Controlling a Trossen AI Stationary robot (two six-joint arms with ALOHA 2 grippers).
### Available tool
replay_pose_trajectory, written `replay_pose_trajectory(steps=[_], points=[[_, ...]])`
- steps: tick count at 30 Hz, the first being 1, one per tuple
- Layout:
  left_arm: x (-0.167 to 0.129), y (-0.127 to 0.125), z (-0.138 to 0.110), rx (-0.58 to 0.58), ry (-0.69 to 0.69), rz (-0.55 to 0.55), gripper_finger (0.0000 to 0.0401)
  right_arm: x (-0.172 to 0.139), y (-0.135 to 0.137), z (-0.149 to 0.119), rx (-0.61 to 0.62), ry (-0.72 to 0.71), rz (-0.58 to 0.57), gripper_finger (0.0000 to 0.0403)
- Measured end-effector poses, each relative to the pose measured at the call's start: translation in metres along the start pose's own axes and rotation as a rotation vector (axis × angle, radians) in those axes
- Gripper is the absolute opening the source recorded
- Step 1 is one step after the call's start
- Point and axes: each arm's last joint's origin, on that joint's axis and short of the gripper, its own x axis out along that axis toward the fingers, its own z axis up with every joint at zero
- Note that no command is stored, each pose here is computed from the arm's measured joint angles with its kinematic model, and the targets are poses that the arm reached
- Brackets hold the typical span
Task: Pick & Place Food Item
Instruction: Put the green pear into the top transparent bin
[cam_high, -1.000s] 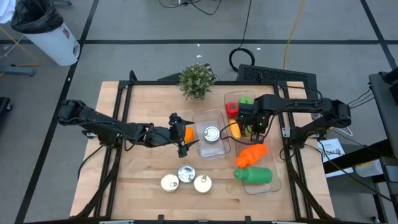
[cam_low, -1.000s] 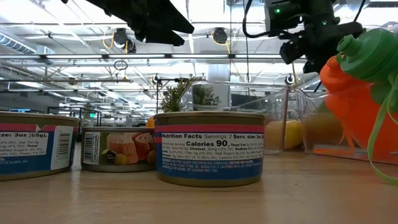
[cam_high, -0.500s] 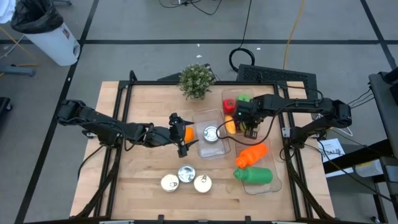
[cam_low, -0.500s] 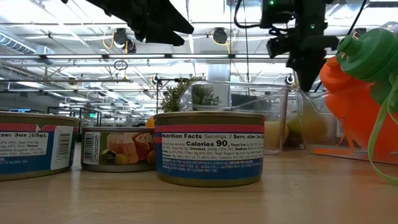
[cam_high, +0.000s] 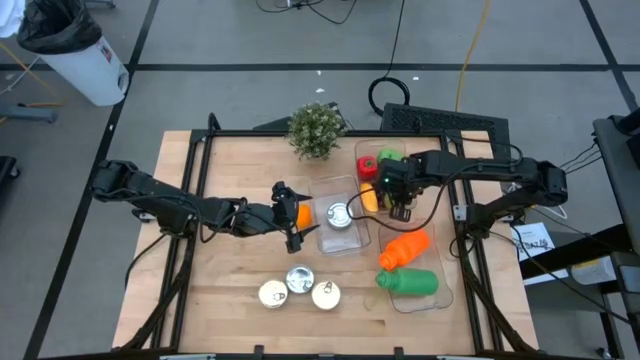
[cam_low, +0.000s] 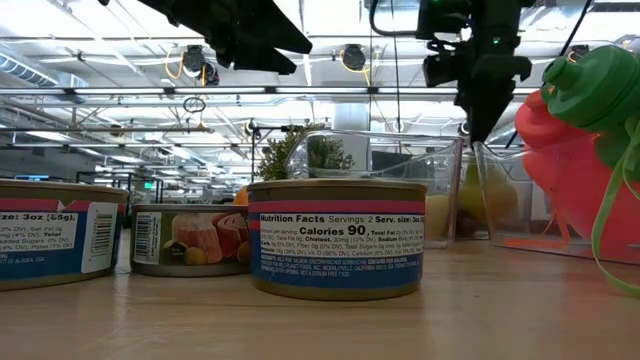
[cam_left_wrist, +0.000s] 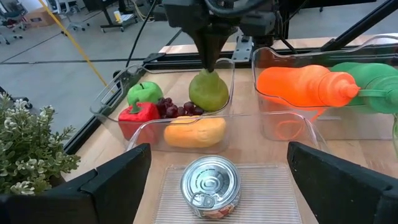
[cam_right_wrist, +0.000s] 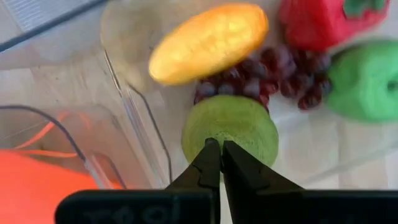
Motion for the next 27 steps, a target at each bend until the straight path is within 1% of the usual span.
replay_pose_trajectory(steps=[4, 9, 16, 21, 27], points=[[0.000, 0.000, 0.000, -0.001, 0.000, 0.000, 0.0373, -0.002, -0.006, -0.007, 0.076, 0.055, 0.065, 0.0002], [0.000, 0.000, 0.000, -0.001, 0.001, 0.000, 0.0367, -0.004, -0.014, -0.009, 0.131, 0.057, 0.057, 0.0002], [0.000, 0.000, 0.000, -0.001, 0.001, 0.000, 0.0380, -0.001, -0.024, -0.007, 0.166, 0.045, 0.048, 0.0002], [0.000, 0.000, 0.000, 0.000, 0.001, 0.000, 0.0385, 0.012, -0.029, -0.012, 0.195, 0.064, 0.043, 0.0002], [0.000, 0.000, 0.000, 0.000, 0.001, 0.000, 0.0372, 0.026, -0.031, -0.022, 0.208, 0.101, 0.038, 0.0002]])
